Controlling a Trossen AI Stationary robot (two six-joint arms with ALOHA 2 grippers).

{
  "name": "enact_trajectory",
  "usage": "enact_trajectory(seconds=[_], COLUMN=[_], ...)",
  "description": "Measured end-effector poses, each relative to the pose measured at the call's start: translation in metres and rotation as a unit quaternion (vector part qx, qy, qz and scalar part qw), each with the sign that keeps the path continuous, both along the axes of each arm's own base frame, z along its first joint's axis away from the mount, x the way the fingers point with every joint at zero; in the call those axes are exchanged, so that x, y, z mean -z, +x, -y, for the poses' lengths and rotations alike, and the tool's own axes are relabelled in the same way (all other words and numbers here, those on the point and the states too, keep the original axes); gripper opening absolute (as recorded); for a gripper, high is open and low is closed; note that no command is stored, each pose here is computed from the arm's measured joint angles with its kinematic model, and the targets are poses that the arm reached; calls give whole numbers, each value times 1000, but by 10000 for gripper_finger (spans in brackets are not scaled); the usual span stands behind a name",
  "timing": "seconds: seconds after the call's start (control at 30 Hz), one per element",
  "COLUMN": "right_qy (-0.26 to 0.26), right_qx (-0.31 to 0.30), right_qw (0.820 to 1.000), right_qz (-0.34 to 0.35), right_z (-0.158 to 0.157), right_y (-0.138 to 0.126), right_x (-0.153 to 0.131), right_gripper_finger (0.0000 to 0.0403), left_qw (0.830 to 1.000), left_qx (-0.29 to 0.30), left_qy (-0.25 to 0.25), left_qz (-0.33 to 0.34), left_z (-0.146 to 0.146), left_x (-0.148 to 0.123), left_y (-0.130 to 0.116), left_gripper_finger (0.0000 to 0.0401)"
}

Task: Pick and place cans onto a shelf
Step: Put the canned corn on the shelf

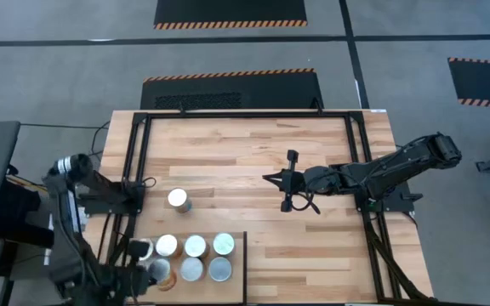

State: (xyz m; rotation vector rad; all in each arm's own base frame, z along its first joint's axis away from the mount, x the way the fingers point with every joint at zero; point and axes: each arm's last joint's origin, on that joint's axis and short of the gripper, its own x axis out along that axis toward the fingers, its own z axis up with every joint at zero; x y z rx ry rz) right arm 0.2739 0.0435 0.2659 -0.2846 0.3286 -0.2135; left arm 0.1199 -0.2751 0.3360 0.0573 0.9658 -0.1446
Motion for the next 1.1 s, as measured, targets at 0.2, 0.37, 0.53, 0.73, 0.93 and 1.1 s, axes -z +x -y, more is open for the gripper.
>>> enact_trajectory(seconds=[0.2, 0.37, 0.53, 0.73, 0.93, 1.1], right_qy=[0, -3, -4, -5, -5, -5], right_qx=[0, 0, -1, -1, -1, -1], right_qw=[1000, 1000, 1000, 1000, 1000, 1000], right_qz=[0, -1, -1, -1, 0, 0], right_z=[0, 0, 0, 0, 0, 0], right_y=[0, 0, 0, 0, 0, 0], right_x=[0, 0, 0, 0, 0, 0], right_gripper_finger=[10, 10, 9, 10, 8, 10], left_qw=[999, 997, 997, 997, 998, 997], left_qx=[-16, -19, -28, -30, -26, -26], left_qy=[43, 68, 64, 65, 62, 65], left_qz=[-10, -16, -15, -6, -11, -10], left_z=[22, 32, 34, 35, 35, 35], left_x=[31, 48, 52, 57, 72, 72], left_y=[7, 11, 12, 12, 13, 13], left_gripper_finger=[0, 0, 0, 0, 0, 0])
